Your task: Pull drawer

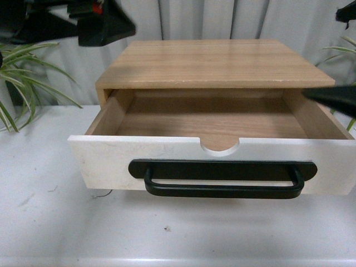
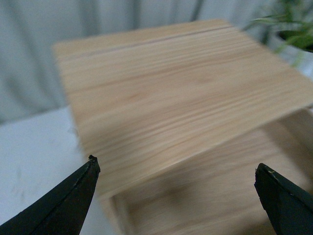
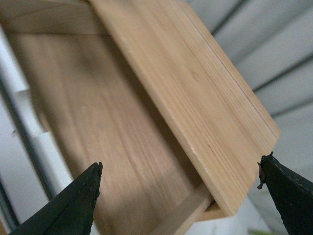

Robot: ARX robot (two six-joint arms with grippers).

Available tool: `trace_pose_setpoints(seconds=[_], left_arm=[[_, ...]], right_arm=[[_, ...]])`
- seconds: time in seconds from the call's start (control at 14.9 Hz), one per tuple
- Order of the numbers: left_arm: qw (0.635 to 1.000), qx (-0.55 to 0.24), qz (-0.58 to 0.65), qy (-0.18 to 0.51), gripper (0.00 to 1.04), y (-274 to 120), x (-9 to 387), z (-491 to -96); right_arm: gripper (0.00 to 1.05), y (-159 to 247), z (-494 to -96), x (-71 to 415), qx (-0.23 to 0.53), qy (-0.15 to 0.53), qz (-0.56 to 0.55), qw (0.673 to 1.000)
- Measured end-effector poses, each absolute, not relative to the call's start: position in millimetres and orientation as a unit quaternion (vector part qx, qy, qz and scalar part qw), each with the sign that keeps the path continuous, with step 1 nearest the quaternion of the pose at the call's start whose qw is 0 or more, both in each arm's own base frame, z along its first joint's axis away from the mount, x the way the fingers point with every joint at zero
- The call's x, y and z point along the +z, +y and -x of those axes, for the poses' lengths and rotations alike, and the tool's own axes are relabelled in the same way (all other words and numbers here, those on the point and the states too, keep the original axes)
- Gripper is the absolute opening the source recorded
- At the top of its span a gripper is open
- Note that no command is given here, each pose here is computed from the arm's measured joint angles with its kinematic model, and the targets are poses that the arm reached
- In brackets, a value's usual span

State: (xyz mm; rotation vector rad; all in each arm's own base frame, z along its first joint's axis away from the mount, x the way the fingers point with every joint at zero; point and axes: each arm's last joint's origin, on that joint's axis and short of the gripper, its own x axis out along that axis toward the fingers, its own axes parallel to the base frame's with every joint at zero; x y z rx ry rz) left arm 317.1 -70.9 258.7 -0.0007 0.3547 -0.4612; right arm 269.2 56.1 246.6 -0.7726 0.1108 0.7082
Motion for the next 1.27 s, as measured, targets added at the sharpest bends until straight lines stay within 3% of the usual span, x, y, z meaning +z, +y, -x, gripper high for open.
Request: trace_pose_setpoints(seconds=[0.07, 0.2, 0.27, 0.54, 0.74, 0.8, 0.87, 1.01, 1.14, 1.27], left_arm=[[0.963, -0.166, 0.057, 0.205, 0.98, -53.8, 253.3, -325.0], [0.966, -0.125, 0.094, 0.206, 0.98, -48.2, 263.3, -324.4], [0.96, -0.123, 0.102, 0.228, 0.98, -46.8, 261.0, -321.4], [0.952, -0.145, 0.103, 0.248, 0.98, -40.2, 258.4, -311.2], [0.963, -0.134, 0.072, 0.223, 0.97, -25.1, 258.0, -300.5], [0.988, -0.078, 0.034, 0.13, 0.87, -23.6, 250.2, -297.2], [0.996, -0.03, 0.018, 0.078, 0.74, -15.8, 233.0, -276.3], [1.0, 0.011, 0.01, -0.002, 0.51, 2.9, 228.1, -241.3], [1.0, 0.0, 0.009, -0.013, 0.27, 0.0, 219.0, -219.5], [1.0, -0.001, 0.009, 0.014, 0.04, -0.4, 197.6, -201.8]], right_arm=[[0.98, 50.3, -281.2, 255.2, 0.28, 0.111, 0.28, 0.912], [0.98, 29.8, -294.7, 258.3, 0.175, 0.209, 0.105, 0.956], [0.98, 18.4, -296.6, 254.9, 0.135, 0.244, 0.034, 0.96], [0.98, 4.4, -296.2, 252.7, 0.095, 0.266, -0.043, 0.958], [0.97, -2.2, -297.5, 254.8, 0.078, 0.235, -0.065, 0.967], [0.86, -0.3, -293.3, 252.9, 0.037, 0.133, -0.031, 0.99], [0.73, 1.1, -273.0, 241.3, 0.012, 0.071, -0.015, 0.997], [0.5, -0.4, -235.7, 234.7, -0.003, 0.019, -0.005, 1.0], [0.26, 0.4, -204.9, 234.0, 0.003, -0.015, -0.003, 1.0], [0.02, -0.2, -189.8, 213.2, -0.001, 0.004, -0.003, 1.0]])
